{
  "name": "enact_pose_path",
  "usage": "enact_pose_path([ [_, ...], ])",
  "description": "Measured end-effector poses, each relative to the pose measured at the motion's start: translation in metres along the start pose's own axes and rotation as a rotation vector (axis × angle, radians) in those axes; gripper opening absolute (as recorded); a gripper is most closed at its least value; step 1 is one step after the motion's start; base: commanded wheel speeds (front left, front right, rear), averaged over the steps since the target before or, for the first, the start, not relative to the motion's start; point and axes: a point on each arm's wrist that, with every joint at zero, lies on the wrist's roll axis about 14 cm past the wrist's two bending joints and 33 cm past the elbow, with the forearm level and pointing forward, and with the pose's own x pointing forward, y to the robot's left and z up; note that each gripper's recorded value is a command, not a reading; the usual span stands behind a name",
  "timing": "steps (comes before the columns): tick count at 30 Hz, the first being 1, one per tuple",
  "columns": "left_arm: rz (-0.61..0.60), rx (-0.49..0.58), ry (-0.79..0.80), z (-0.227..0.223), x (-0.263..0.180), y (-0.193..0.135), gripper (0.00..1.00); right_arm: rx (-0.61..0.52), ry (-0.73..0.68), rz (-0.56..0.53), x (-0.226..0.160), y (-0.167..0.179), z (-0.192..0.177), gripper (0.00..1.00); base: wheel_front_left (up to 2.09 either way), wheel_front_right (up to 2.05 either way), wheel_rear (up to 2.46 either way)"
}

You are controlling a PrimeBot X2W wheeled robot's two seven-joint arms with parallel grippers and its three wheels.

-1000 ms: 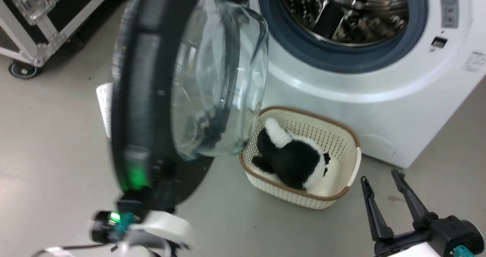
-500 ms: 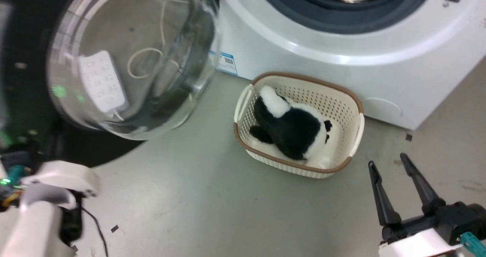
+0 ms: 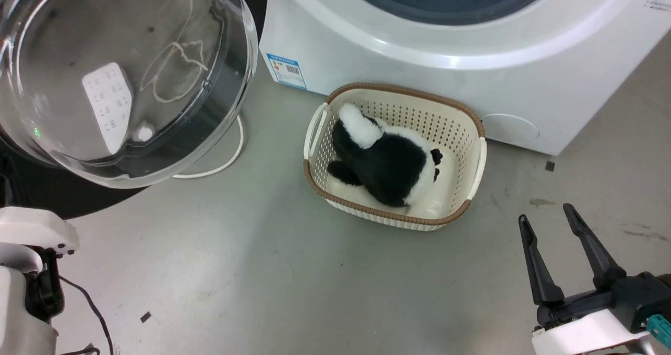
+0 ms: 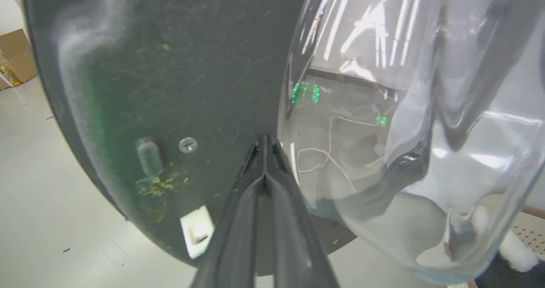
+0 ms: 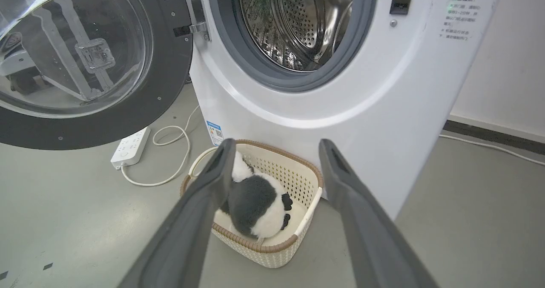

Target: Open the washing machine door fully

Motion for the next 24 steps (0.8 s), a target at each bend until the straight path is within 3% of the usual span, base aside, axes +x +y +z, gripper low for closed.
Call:
enact_pose_path([
  [8,-0.085,-0.012,-0.121,0.034,-0.011,-0.021,0.0,-0.019,-0.05,-0.021,-0.005,-0.003,0.022,1.0,0.0,0.0,0.0],
  [15,-0.266,-0.135,-0.301,0.082,-0.063,-0.086,0.0,-0.062,-0.15,-0.102,-0.024,-0.019,0.066,1.0,0.0,0.0,0.0],
  [23,-0.471,-0.254,-0.283,0.076,-0.123,-0.161,0.0,-0.112,-0.222,-0.198,-0.063,-0.037,0.1,1.0,0.0,0.0,0.0],
  [24,-0.531,-0.269,-0.259,0.07,-0.138,-0.181,0.0,-0.122,-0.229,-0.238,-0.081,-0.043,0.104,1.0,0.0,0.0,0.0],
])
